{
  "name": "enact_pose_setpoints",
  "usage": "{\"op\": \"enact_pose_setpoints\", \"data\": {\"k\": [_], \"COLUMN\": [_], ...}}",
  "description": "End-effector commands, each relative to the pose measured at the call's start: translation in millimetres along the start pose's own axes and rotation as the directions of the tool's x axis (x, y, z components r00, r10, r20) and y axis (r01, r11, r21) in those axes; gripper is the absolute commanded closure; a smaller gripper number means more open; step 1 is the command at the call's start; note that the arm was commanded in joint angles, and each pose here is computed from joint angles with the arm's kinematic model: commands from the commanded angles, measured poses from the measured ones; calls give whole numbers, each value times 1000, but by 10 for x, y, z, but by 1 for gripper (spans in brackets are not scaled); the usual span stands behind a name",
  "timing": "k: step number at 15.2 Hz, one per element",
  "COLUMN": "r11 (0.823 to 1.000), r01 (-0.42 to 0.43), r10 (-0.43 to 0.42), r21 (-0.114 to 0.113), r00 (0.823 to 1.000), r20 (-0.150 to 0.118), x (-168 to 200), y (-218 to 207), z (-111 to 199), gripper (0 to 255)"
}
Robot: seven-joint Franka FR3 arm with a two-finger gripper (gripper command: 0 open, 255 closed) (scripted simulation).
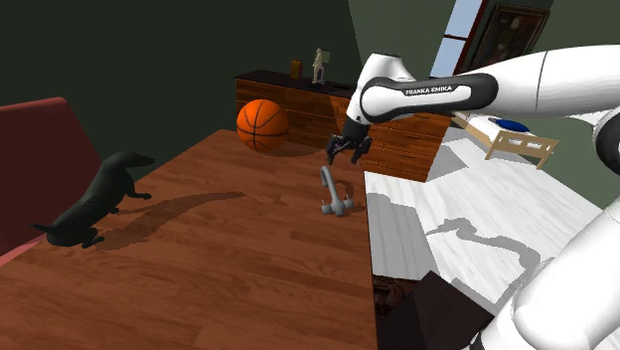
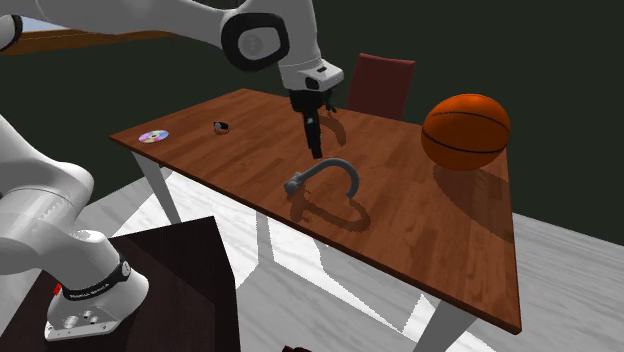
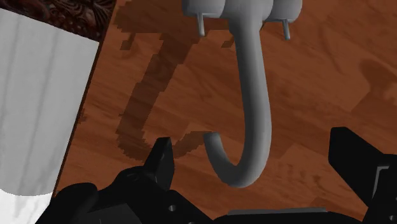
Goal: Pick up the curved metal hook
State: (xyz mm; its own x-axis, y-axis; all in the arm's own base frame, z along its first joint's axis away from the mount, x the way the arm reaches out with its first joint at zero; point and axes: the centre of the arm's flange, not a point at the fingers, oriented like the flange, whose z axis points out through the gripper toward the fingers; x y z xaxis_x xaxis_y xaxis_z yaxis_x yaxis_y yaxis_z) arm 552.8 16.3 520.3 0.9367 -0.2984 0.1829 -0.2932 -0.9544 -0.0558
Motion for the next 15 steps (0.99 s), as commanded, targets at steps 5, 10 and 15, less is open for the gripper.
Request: {"op": "enact_pose_setpoints", "data": {"k": [5,10,15], "r11": [998,998,998], "r01": [-56,-56,-56], "r10": [56,56,56], "r21": [29,29,29], "r00": [998,998,998], "r20": [5,5,5], "x": [414,365,356], "y": [-110,-95,-98], "z": [382,641,670], "gripper": [0,0,255]}}
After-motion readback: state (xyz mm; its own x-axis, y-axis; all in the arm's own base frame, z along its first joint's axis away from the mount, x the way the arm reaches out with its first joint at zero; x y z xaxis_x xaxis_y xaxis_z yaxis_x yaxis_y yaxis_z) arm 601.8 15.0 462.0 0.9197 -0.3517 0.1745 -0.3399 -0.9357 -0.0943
